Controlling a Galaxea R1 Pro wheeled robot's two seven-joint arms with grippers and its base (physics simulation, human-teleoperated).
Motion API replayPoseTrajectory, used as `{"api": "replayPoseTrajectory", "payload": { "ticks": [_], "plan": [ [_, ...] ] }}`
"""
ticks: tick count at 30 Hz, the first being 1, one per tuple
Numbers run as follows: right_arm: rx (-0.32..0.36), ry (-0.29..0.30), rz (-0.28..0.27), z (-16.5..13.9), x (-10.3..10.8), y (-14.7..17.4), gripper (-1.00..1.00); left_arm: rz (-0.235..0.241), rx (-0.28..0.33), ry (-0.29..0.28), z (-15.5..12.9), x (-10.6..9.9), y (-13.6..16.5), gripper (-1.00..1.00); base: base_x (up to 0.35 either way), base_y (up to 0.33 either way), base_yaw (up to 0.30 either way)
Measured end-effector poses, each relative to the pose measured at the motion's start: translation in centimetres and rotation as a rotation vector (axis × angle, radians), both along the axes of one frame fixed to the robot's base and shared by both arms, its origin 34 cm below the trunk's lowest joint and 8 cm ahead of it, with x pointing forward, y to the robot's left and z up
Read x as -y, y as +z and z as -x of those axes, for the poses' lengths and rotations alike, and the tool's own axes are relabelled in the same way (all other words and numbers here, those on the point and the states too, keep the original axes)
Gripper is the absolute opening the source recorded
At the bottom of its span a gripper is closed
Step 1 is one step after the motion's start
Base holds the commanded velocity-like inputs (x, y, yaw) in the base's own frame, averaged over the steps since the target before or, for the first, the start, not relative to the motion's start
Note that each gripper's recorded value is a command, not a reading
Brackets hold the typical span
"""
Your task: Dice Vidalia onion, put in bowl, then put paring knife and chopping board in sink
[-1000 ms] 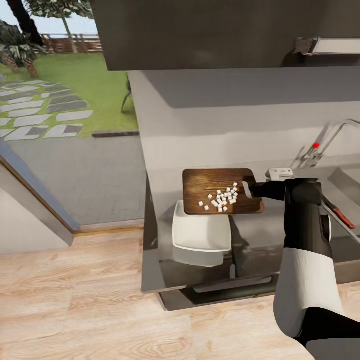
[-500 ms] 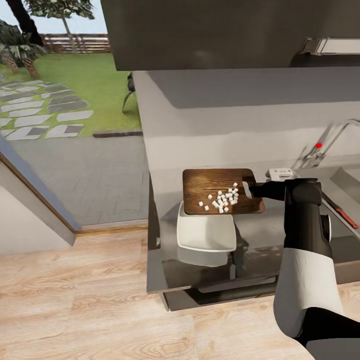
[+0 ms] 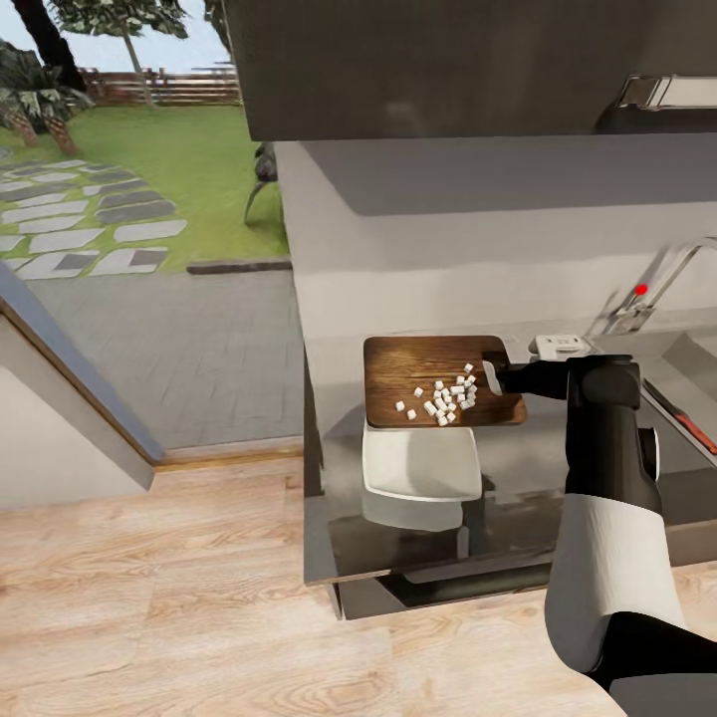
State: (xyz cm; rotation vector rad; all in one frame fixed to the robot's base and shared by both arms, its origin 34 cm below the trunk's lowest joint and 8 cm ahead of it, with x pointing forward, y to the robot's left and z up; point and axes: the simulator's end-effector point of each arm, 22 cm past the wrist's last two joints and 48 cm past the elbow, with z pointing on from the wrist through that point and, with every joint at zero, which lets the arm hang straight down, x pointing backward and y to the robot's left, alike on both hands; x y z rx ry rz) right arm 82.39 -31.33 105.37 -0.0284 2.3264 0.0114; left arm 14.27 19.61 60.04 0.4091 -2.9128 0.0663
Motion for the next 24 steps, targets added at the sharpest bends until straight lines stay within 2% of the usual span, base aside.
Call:
{"api": "replayPoseTrajectory", "payload": {
  "ticks": [24],
  "plan": [
    [0.0, 0.003, 0.004, -0.02, -0.08, 0.04, -1.0, 0.0, 0.0, 0.0, -0.01, -0.01, 0.0, 1.0, 0.0, 0.0, 0.0]
  ]
}}
